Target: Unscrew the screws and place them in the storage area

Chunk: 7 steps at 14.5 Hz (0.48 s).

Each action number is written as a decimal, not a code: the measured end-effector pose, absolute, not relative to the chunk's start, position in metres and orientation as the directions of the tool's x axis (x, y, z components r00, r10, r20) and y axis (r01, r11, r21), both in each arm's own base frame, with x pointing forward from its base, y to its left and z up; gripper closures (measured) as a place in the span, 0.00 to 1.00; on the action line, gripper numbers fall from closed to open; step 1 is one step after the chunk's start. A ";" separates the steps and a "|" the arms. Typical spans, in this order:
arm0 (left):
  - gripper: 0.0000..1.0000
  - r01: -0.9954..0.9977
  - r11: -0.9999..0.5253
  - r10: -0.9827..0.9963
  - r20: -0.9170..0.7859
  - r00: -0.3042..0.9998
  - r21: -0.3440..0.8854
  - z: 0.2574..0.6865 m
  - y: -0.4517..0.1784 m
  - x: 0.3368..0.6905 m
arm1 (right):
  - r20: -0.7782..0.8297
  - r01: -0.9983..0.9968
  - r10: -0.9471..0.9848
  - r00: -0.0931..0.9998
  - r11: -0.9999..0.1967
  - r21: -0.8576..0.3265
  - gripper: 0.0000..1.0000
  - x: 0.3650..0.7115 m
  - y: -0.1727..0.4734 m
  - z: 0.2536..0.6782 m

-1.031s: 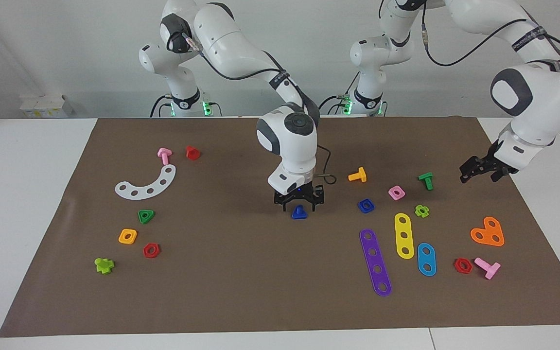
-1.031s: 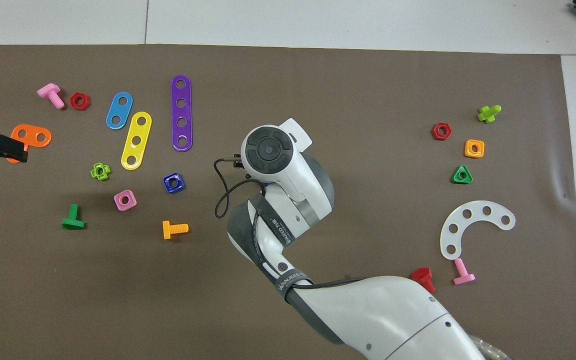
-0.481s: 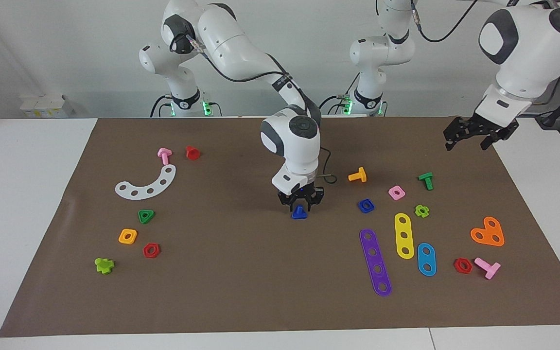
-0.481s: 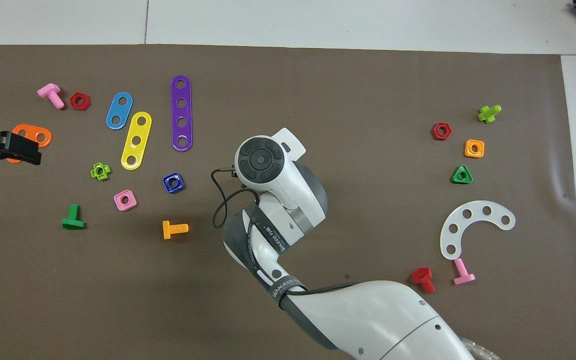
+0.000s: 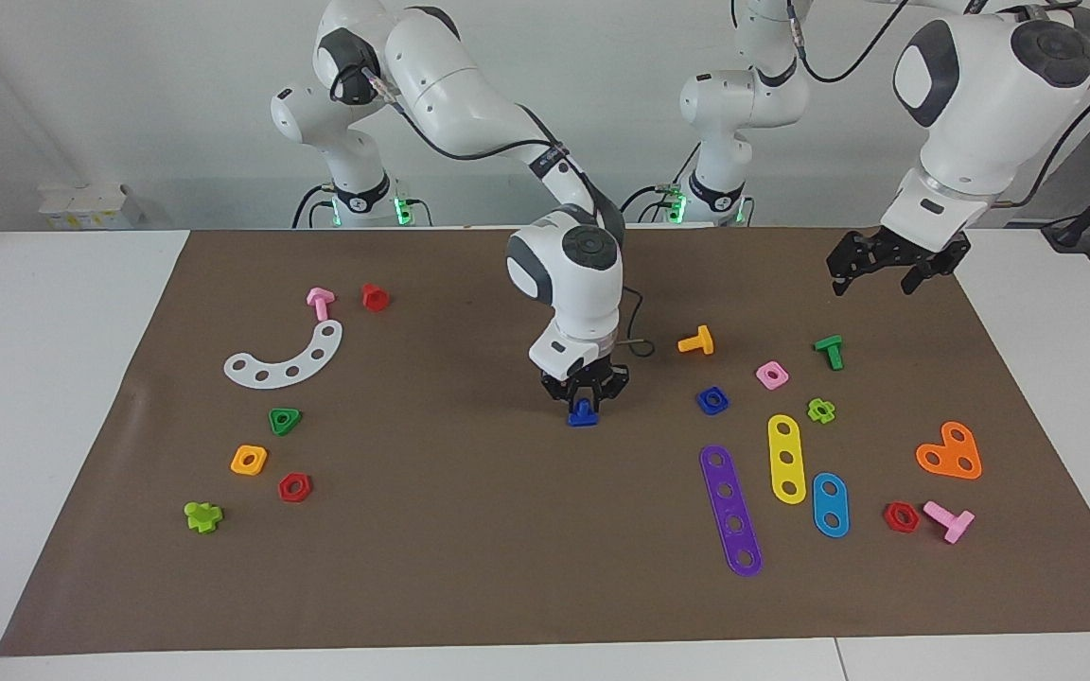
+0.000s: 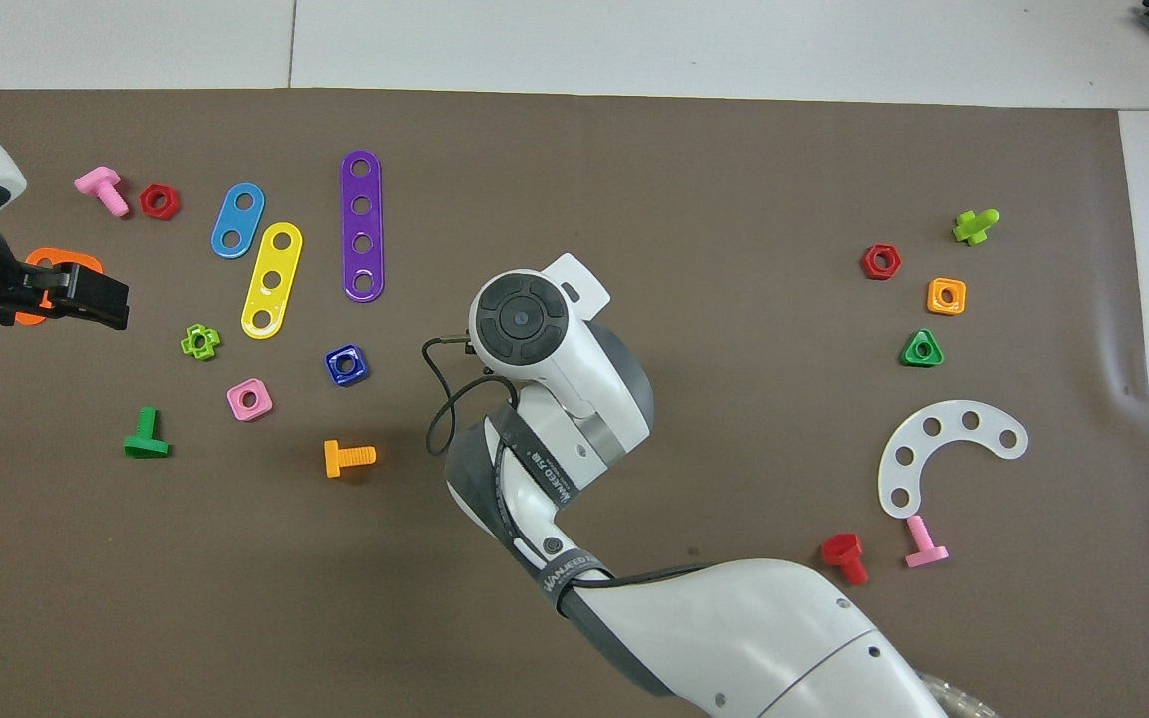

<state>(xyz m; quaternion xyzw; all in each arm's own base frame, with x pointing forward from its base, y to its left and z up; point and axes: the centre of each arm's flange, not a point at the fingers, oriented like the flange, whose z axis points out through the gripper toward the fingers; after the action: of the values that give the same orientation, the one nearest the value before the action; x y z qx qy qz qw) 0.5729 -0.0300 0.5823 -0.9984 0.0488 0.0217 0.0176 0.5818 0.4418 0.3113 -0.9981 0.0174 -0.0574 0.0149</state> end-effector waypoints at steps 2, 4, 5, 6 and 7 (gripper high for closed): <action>0.00 -0.099 -0.995 -0.097 -0.046 0.994 -0.033 0.582 -0.027 0.573 | 0.123 -0.025 -0.028 0.992 -0.999 -0.022 0.81 0.582 0.441 0.312; 0.00 -0.099 -0.995 -0.097 -0.047 0.994 -0.032 0.582 -0.028 0.573 | 0.127 -0.028 -0.030 0.991 -0.999 -0.019 0.81 0.584 0.439 0.314; 0.00 -0.097 -0.995 -0.096 -0.046 0.994 -0.026 0.582 -0.028 0.573 | 0.131 -0.033 -0.035 0.991 -0.999 -0.017 0.81 0.587 0.436 0.319; 0.00 -0.094 -0.995 -0.093 -0.046 0.995 -0.017 0.581 -0.027 0.573 | 0.147 -0.044 -0.046 0.988 -0.999 -0.018 0.81 0.593 0.428 0.329; 0.00 -0.091 -0.996 -0.090 -0.046 0.995 -0.010 0.581 -0.026 0.573 | 0.167 -0.067 -0.070 0.983 -0.998 -0.020 0.81 0.603 0.413 0.348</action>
<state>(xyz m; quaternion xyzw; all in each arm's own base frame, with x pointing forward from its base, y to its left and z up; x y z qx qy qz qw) 0.5729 -0.0264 0.5815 -0.9987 0.0454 0.0226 0.0062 0.6030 0.4125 0.3481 -0.9958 0.0344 -0.0842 0.0072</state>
